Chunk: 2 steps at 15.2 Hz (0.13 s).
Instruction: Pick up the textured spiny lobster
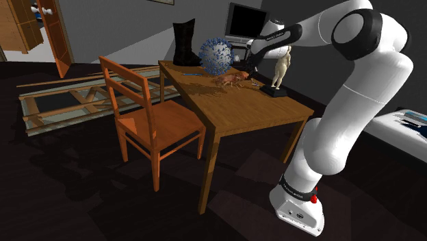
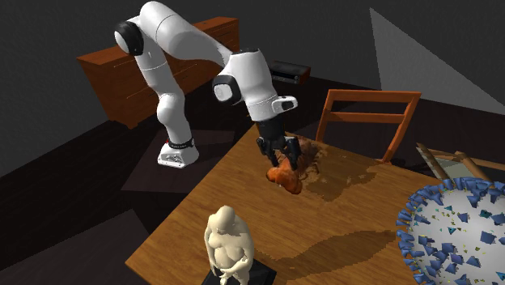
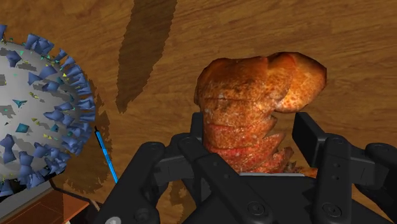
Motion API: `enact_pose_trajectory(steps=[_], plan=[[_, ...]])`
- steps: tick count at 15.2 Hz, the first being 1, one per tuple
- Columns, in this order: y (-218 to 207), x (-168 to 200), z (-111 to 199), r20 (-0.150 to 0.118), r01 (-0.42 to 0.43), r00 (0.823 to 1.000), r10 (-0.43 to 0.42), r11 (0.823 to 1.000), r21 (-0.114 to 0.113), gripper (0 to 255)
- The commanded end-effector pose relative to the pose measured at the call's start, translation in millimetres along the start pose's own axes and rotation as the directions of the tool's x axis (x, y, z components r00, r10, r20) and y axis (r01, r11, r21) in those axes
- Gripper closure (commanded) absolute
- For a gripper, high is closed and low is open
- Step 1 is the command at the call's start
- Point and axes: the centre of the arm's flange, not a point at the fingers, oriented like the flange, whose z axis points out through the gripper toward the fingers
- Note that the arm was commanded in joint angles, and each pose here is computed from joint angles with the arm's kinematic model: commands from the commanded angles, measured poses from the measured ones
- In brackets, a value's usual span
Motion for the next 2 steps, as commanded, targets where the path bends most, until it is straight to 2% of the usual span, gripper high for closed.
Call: enact_pose_trajectory(steps=[1,2], plan=[[2.4,-0.4,-6.6,0.000,-0.001,1.000,0.001,1.000,-0.002,255],[2.4,-0.4,-6.6,0.000,-0.001,1.000,0.001,1.000,-0.002,255]])
